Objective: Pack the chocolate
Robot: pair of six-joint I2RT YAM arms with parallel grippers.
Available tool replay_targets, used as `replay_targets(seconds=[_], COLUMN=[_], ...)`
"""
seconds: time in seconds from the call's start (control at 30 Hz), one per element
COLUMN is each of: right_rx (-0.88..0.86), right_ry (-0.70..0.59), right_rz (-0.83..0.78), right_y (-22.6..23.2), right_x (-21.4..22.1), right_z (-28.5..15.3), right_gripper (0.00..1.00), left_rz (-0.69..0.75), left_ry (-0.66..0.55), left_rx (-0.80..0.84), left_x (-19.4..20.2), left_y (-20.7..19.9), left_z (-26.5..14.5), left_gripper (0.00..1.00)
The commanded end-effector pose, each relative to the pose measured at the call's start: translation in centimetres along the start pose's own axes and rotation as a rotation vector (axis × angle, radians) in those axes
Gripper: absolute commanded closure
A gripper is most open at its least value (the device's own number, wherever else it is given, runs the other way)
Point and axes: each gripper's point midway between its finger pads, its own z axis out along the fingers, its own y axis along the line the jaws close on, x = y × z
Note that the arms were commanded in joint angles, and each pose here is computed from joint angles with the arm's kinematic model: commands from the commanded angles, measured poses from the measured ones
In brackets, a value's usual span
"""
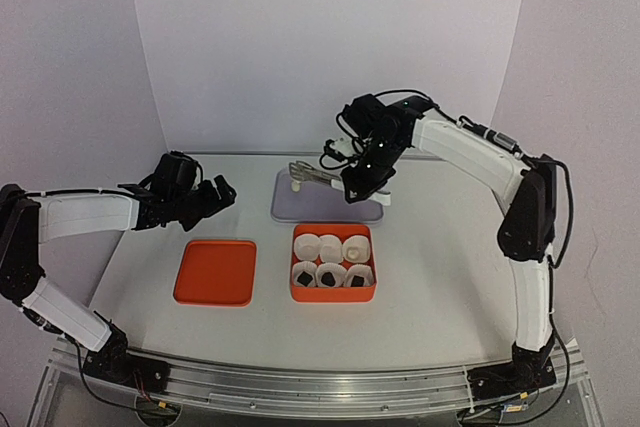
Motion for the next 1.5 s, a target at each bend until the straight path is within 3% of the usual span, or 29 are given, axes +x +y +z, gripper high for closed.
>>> replay_targets(seconds=[0.0,0.23,0.43,0.73,1.47], right_rx=[-0.021,-0.017,-0.037,0.067,0.119], right_ry=[-0.067,-0.004,0.022,0.019,0.091], right_rz=[0.074,0.183,0.260,0.375,0.423], right_y=[1.1,2.6,4.7,5.8,9.5], right_x=[2.2,8.9,11.5,12.0,13.5], right_z=[-5.1,-6.6,-6.0,-3.0,0.3], right_gripper=[0.95,0.94,0.93,0.93,0.93], left_rz=[-0.011,-0.013,-0.022,-0.020,0.066], left_ry=[-0.040,-0.027,-0.005,-0.032,-0.007], left_rx=[0.038,0.039,0.032,-0.004,0.012], left_x=[-1.3,-1.1,-0.9,-2.1,-2.2], left_y=[-1.5,-1.6,-1.9,-2.2,-3.0], left_z=[0.1,0.8,1.6,2.8,3.4], left_gripper=[0.00,0.00,0.00,0.00,0.00])
